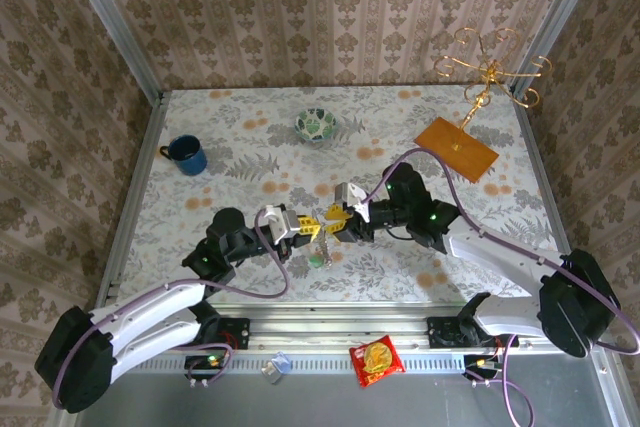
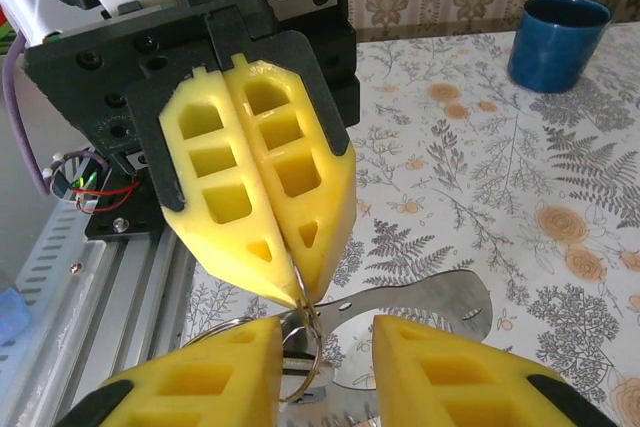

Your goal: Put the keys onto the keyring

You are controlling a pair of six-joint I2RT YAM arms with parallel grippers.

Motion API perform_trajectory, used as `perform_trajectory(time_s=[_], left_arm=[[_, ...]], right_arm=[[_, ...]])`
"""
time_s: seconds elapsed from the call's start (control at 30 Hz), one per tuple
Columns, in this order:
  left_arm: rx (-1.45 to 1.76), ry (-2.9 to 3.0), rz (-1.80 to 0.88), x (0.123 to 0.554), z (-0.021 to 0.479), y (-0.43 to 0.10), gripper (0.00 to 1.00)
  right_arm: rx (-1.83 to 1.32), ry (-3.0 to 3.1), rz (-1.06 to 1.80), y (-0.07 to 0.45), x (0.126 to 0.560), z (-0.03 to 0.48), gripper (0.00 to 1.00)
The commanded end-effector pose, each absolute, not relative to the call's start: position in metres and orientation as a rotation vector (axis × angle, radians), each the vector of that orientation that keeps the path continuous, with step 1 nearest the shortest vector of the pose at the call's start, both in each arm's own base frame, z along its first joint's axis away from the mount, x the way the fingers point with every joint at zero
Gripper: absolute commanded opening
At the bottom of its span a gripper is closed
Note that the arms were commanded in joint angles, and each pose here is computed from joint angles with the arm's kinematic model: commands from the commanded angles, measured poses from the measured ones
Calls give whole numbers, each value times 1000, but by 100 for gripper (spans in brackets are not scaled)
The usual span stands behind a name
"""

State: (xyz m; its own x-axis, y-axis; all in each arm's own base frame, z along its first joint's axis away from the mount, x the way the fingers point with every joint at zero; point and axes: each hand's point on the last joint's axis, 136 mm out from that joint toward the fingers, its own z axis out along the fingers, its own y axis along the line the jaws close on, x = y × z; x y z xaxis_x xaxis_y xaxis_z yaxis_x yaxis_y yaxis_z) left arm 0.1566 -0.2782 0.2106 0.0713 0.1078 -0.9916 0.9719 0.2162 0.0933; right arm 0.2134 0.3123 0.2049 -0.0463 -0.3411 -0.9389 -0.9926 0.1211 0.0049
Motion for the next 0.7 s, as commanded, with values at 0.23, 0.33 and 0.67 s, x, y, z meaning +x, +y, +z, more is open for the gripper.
perform_trajectory(time_s=[0.23, 0.33, 0.67], left_arm=[[1144, 1255, -986, 149, 223, -281, 0], [1131, 1279, -967, 153, 222, -280, 0], [1219, 1393, -822, 159, 207, -271, 36]], right_arm=[[-1344, 1439, 1002, 326, 215, 228, 12], [-1356, 1440, 997, 324, 213, 227, 0], [-1534, 1544, 801, 307, 211, 211, 0]])
